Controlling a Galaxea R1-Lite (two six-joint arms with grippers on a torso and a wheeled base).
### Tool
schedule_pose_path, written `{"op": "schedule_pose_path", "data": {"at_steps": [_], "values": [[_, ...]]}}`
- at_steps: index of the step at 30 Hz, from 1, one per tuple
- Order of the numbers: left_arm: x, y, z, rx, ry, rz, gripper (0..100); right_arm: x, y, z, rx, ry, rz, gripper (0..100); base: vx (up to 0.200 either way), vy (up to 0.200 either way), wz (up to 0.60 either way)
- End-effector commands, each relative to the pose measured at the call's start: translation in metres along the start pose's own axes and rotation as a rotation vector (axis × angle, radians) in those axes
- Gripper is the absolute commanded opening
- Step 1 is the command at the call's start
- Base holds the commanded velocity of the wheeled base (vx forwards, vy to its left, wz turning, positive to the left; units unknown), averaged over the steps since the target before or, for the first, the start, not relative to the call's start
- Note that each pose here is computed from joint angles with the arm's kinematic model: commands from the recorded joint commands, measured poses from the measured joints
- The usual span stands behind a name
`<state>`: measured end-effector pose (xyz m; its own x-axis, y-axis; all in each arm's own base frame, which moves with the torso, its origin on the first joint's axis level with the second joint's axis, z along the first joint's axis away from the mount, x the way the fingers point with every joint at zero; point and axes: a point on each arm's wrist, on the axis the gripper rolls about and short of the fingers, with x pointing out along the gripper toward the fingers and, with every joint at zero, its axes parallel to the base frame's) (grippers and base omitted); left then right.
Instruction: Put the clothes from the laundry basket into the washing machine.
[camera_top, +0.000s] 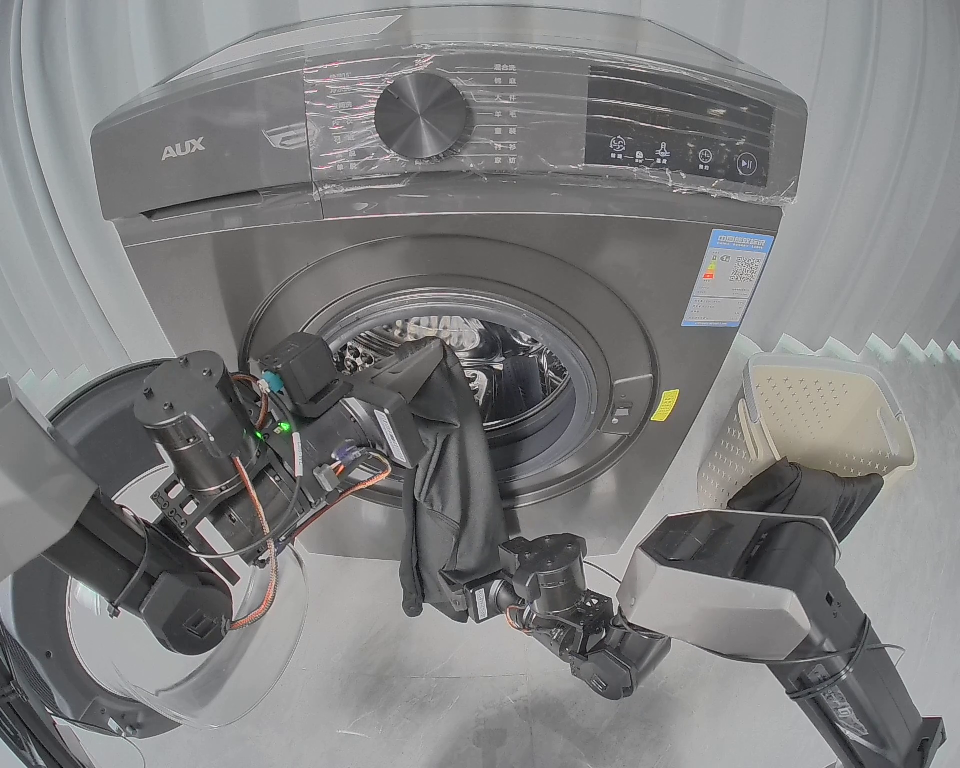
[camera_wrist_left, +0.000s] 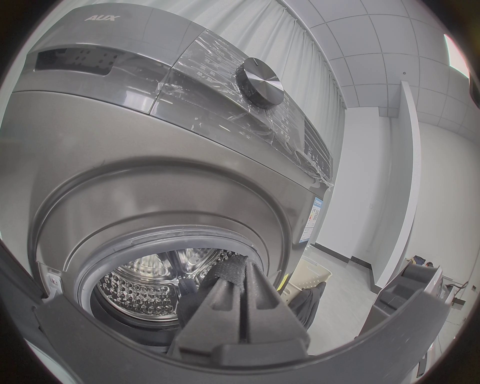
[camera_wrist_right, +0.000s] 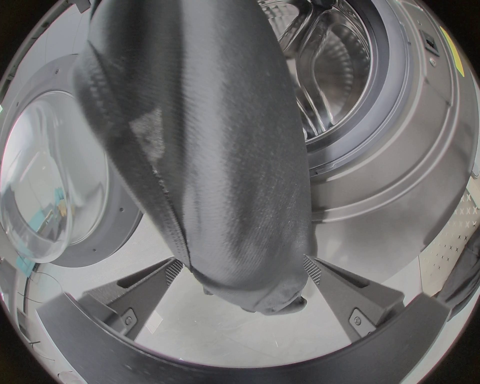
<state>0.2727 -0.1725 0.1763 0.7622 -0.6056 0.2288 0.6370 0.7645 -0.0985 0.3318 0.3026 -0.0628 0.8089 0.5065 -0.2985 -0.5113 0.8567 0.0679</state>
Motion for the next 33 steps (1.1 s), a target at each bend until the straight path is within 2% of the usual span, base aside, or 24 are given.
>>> {"op": "schedule_pose_path", "data": {"at_steps": [1, 3, 15, 16, 18, 22, 26, 27, 31, 33], "values": [[-0.002, 0.001, 0.002, -0.004, -0.004, 0.005, 0, 0.018, -0.004, -0.012, -0.002, -0.013, -0.023, 100, 0.000, 0.000, 0.00], [-0.002, 0.001, 0.002, -0.012, -0.004, 0.005, 0, 0.020, -0.005, -0.011, -0.002, -0.019, -0.038, 100, 0.000, 0.000, 0.00], [-0.002, 0.003, 0.000, -0.013, 0.000, 0.008, 0, 0.020, -0.005, -0.008, 0.009, -0.060, -0.059, 100, 0.000, 0.000, 0.00], [-0.002, 0.003, 0.000, -0.013, 0.001, 0.009, 0, 0.020, -0.005, -0.008, 0.008, -0.063, -0.059, 0, 0.000, 0.000, 0.00], [-0.002, 0.003, 0.000, -0.013, 0.001, 0.009, 0, 0.020, -0.004, -0.008, 0.008, -0.064, -0.055, 0, 0.000, 0.000, 0.00], [-0.004, 0.012, -0.002, -0.008, 0.008, 0.035, 0, 0.011, -0.004, -0.008, 0.004, -0.047, -0.056, 0, 0.000, 0.000, 0.00], [-0.004, 0.019, -0.003, -0.004, 0.003, 0.054, 0, -0.005, -0.005, 0.006, 0.000, -0.052, -0.054, 0, 0.000, 0.000, 0.00], [-0.004, 0.023, -0.006, -0.002, 0.003, 0.065, 0, -0.022, -0.009, 0.013, -0.017, -0.030, -0.054, 0, 0.000, 0.000, 0.00], [-0.006, 0.024, -0.005, -0.001, -0.004, 0.068, 0, -0.044, -0.014, 0.029, -0.023, -0.040, -0.054, 0, 0.000, 0.000, 0.00], [-0.010, 0.023, -0.004, -0.015, -0.005, 0.066, 0, -0.061, -0.026, 0.044, -0.024, -0.072, -0.073, 0, 0.000, 0.000, 0.00]]}}
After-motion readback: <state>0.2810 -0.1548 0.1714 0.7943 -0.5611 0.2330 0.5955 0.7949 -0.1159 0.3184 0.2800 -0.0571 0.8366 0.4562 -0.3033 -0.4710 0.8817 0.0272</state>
